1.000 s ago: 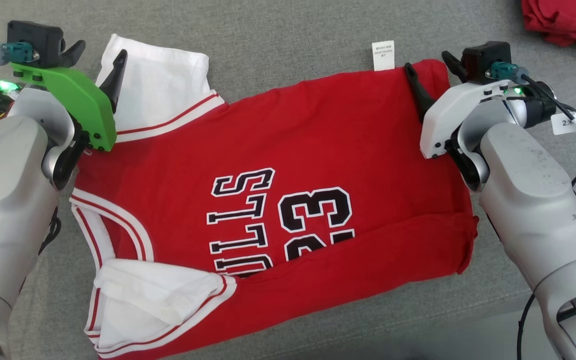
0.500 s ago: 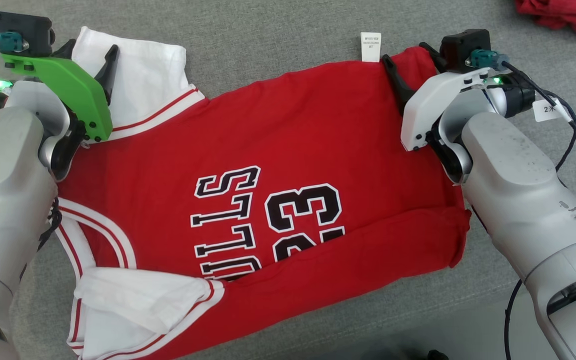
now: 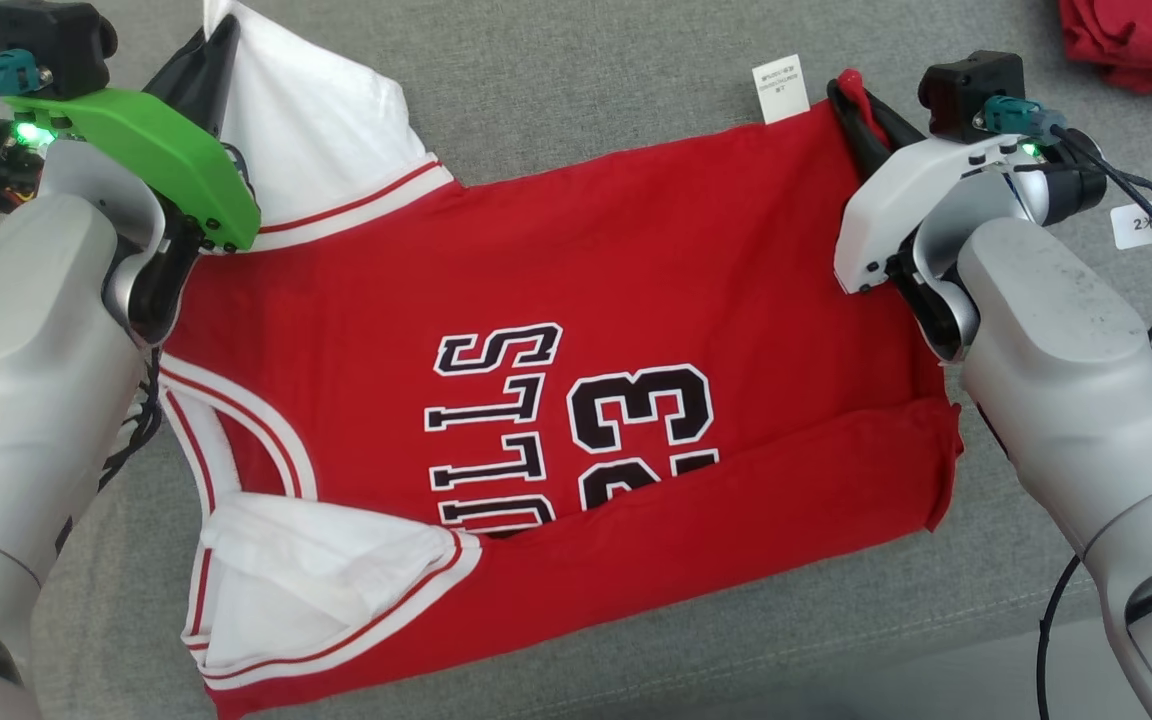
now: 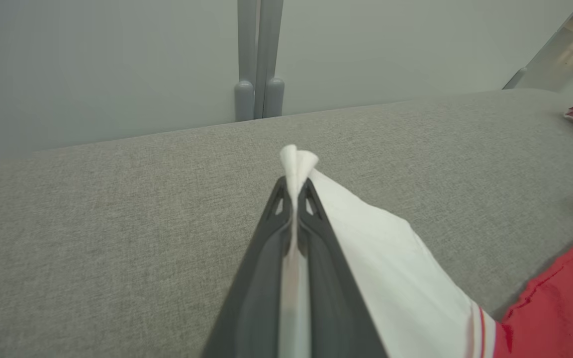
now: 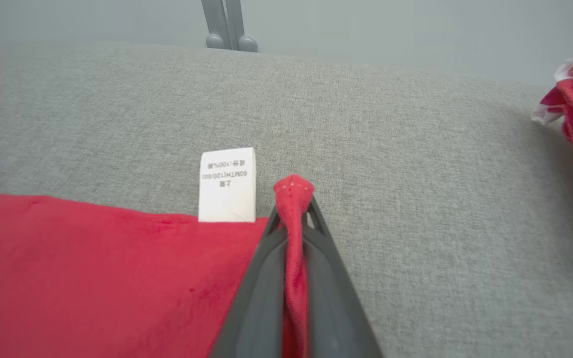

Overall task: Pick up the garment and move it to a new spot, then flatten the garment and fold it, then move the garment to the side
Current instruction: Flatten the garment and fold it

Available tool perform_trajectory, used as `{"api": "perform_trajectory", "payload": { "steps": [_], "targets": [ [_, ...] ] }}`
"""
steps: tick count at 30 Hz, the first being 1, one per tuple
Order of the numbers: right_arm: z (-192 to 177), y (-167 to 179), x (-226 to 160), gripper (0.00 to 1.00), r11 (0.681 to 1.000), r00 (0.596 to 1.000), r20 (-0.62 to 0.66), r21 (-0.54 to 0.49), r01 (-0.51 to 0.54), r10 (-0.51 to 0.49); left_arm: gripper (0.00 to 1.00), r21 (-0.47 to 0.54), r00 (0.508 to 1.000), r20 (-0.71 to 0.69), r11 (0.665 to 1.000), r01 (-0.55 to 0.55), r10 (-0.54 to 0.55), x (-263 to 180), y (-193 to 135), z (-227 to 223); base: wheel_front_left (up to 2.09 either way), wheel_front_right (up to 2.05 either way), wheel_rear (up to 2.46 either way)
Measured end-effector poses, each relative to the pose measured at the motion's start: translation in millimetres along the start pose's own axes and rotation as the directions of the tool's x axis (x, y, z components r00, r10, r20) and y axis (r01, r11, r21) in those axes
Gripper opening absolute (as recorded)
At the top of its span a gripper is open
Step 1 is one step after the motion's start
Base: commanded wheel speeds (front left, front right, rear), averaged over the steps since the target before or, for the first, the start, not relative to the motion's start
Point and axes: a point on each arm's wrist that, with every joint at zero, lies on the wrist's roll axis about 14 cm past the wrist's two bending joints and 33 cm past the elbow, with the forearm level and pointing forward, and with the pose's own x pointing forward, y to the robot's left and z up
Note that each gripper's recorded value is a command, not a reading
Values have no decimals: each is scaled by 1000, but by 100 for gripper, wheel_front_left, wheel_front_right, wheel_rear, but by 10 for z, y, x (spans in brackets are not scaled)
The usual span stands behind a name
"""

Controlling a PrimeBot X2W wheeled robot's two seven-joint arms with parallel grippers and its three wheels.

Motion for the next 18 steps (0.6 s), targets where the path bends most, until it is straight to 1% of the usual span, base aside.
{"api": "perform_trajectory", "payload": {
  "steps": [4,10,14,18],
  "targets": [
    [80,54,-52,0,1000,999,38,1,-6,6,0,-23,997,75,1000,18,-17,-147,-83,173,0,0,0],
    [51,134,-195,0,1000,998,65,23,-15,13,0,-8,993,114,999,38,-37,-456,-166,233,0,0,0],
    [33,162,-300,0,999,997,81,42,-17,13,0,-26,982,189,999,24,-18,-684,-148,392,0,0,0],
    [140,139,-421,0,998,990,141,55,-14,6,0,-44,974,225,999,1,9,-958,-201,302,0,0,0]
  ]
}}
